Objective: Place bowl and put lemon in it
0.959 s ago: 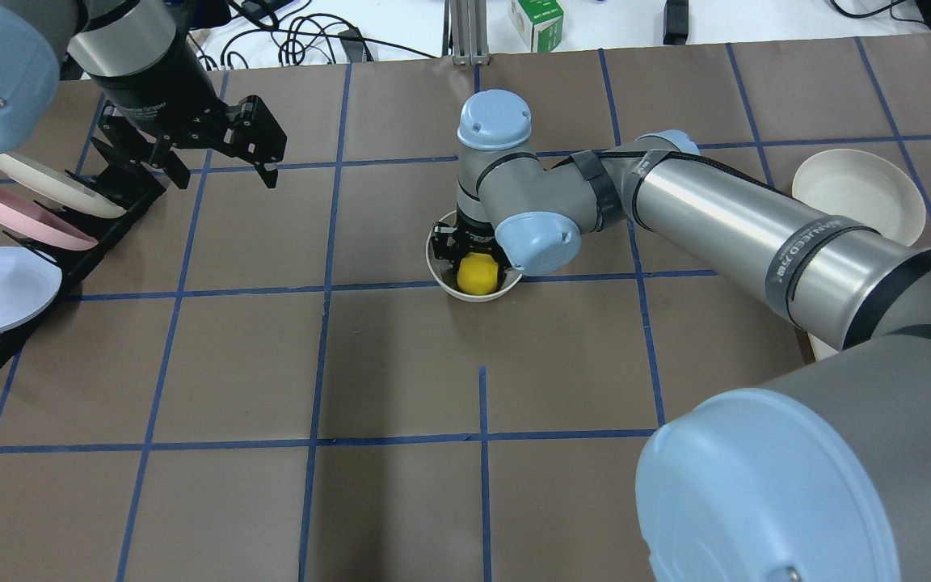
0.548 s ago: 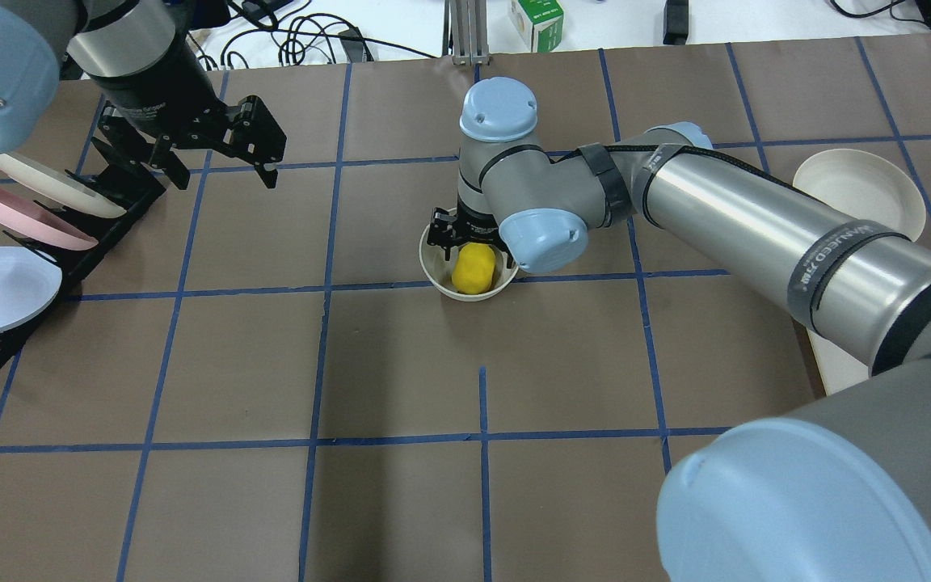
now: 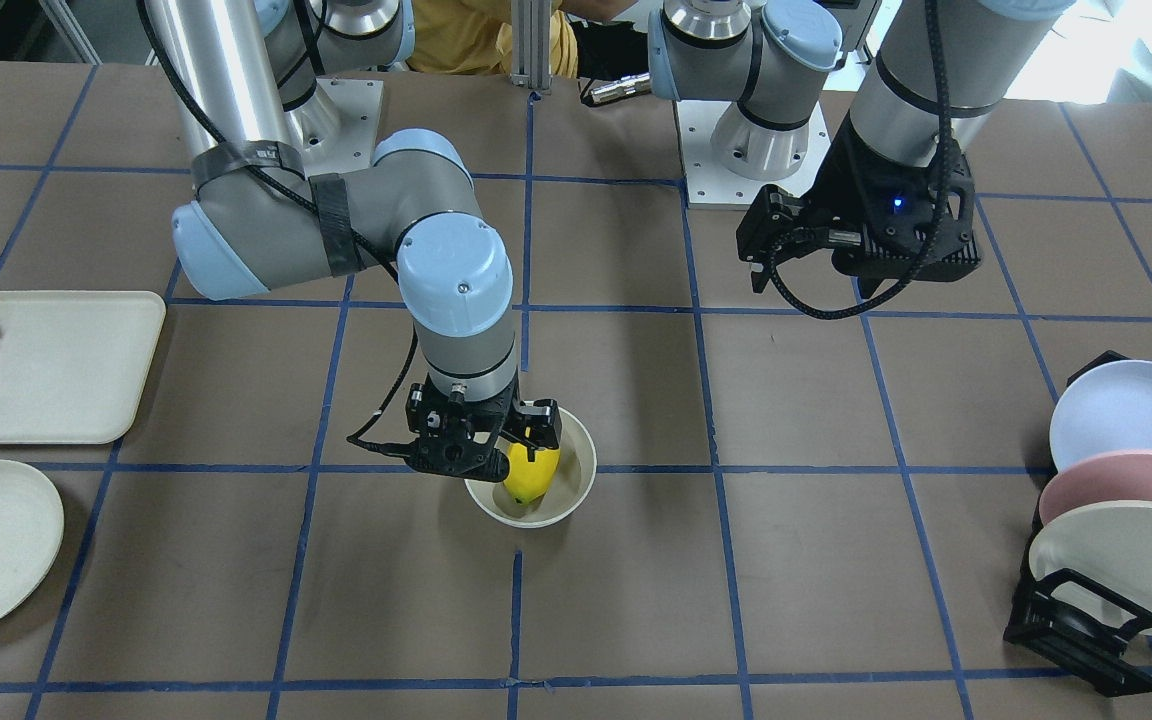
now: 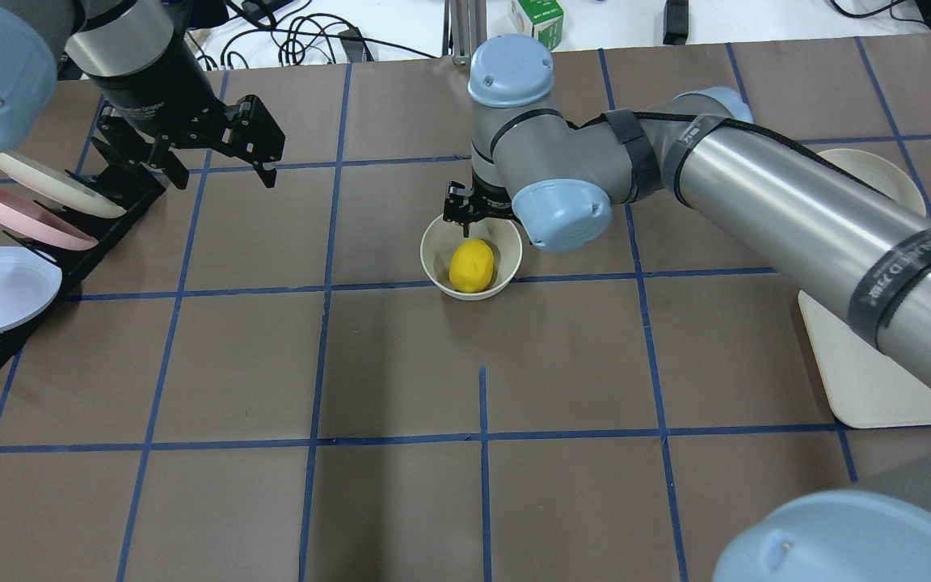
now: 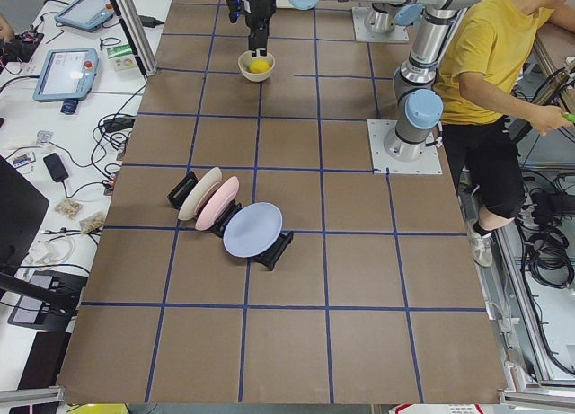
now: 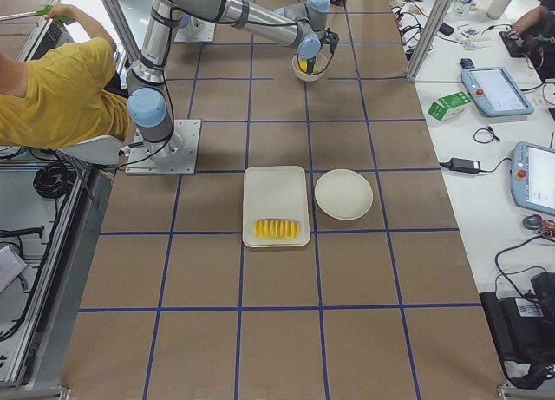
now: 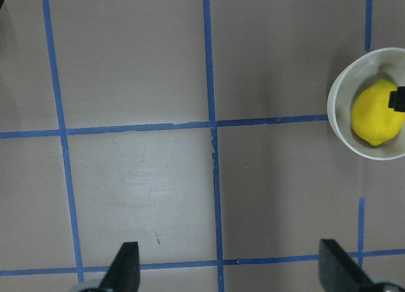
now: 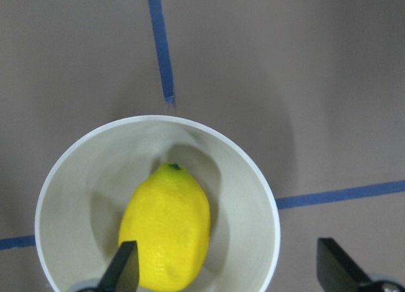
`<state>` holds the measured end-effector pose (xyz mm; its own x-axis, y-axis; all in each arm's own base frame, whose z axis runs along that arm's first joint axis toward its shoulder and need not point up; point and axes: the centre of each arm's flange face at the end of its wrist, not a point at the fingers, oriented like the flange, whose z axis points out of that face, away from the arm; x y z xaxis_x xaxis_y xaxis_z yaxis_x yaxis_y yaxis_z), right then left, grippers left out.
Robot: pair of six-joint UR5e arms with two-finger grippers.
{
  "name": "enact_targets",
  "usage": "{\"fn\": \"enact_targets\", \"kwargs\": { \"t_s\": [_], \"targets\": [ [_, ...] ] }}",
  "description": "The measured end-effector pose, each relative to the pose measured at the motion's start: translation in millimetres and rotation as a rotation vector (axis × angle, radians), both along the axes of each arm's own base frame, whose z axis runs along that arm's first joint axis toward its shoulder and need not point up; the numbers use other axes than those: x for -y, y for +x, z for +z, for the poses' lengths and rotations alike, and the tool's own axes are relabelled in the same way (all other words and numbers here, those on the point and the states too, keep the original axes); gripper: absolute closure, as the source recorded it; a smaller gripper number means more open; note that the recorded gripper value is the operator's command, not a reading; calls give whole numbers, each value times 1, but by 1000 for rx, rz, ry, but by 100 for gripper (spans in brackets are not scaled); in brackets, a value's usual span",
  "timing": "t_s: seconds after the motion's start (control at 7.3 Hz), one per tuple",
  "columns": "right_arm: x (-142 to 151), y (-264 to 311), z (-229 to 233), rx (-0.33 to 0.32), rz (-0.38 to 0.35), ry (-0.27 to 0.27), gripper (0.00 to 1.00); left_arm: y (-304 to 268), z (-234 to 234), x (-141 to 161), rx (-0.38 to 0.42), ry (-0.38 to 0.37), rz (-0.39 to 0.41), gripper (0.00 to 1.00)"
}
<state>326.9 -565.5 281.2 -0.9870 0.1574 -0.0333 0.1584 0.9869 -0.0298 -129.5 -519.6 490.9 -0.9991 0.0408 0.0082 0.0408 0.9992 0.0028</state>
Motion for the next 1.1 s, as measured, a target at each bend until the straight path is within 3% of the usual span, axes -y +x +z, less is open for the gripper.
{"fn": "enact_targets", "kwargs": {
  "t_s": [0.27, 0.55, 0.82, 1.1],
  "targets": [
    [2, -37, 36, -6, -46, 9, 0, -1, 3, 0, 0, -7, 0, 0],
    [9, -112, 75, -12, -76, 27, 0, -3, 10, -2, 7, -19, -4, 0],
    [2, -178, 117, -6, -118, 1, 0, -4, 14, -6, 9, -22, -4, 0],
    [-19, -198, 151, -11, -116, -20, 0, -4, 14, -8, 8, -20, -5, 0]
  ]
}}
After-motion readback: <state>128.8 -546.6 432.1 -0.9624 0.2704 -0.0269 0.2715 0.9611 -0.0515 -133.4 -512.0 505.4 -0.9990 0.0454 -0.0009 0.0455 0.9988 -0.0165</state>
